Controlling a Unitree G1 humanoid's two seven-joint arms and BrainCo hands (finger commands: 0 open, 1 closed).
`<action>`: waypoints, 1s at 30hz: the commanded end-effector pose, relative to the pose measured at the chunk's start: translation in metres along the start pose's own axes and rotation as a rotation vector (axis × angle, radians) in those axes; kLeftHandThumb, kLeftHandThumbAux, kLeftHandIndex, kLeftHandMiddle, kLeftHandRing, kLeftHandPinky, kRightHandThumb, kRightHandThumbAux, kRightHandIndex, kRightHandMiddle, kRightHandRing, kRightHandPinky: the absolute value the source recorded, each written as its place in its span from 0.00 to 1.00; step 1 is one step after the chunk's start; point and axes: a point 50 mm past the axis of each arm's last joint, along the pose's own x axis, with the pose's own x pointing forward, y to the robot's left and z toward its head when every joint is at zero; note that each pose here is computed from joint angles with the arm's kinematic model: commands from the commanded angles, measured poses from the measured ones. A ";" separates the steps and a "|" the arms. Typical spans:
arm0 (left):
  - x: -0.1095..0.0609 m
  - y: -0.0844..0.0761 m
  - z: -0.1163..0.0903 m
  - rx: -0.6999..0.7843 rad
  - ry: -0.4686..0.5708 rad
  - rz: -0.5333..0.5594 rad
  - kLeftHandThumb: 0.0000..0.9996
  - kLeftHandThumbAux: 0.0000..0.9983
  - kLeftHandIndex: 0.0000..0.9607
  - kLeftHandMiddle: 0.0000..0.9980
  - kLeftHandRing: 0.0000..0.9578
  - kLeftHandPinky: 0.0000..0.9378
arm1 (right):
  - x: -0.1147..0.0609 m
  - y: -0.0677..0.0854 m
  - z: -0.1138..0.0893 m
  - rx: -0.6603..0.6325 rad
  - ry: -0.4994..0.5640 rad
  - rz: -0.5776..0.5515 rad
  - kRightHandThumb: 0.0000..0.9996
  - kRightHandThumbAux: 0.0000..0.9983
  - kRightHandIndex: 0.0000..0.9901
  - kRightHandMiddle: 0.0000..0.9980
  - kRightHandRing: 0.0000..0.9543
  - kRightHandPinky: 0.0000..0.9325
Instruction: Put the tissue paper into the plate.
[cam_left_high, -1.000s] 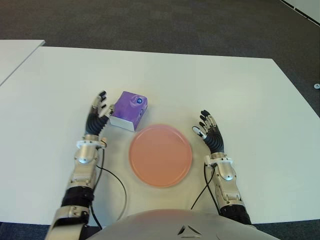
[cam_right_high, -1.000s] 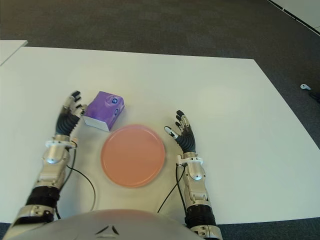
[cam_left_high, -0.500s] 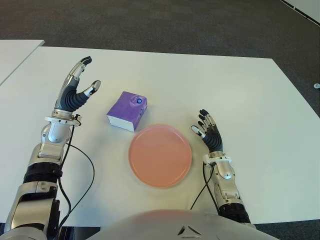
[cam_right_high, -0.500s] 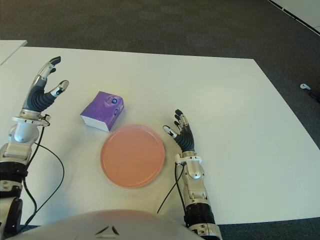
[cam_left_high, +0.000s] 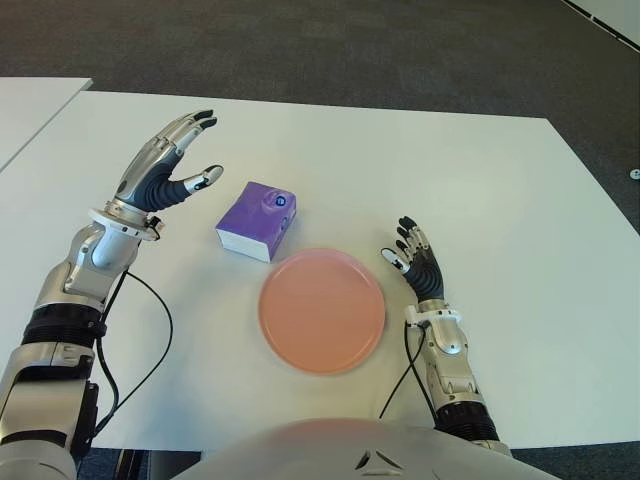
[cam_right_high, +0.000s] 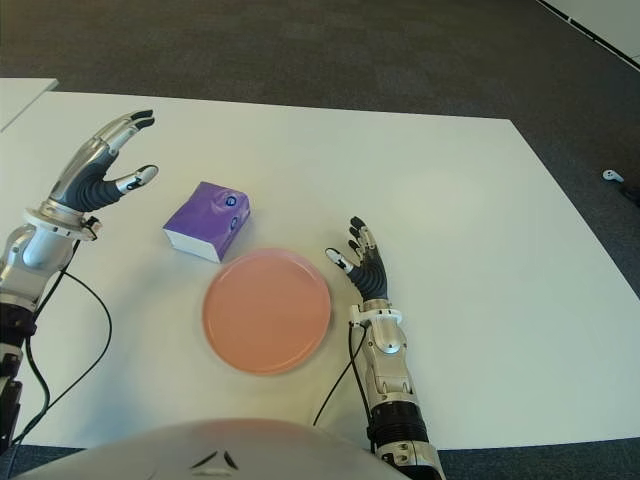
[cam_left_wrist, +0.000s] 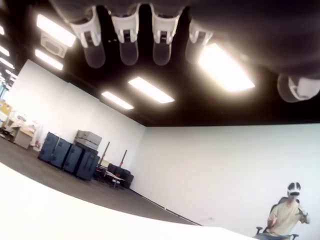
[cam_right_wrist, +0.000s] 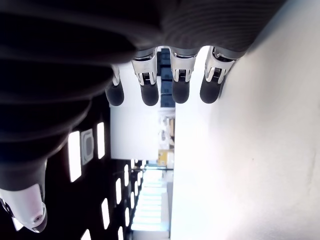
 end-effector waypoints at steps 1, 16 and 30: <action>0.002 -0.004 0.004 0.058 -0.046 -0.063 0.49 0.12 0.00 0.00 0.00 0.00 | -0.014 0.002 -0.027 0.005 0.157 -0.002 0.00 0.61 0.00 0.00 0.00 0.00; 0.015 -0.038 0.018 0.235 -0.220 -0.349 0.42 0.11 0.00 0.00 0.00 0.00 | -0.012 0.003 -0.027 -0.005 0.162 0.014 0.00 0.60 0.00 0.00 0.00 0.00; 0.017 -0.048 0.023 0.426 -0.415 -0.570 0.39 0.10 0.00 0.00 0.00 0.00 | -0.011 0.005 -0.026 0.001 0.161 0.034 0.00 0.58 0.00 0.00 0.00 0.00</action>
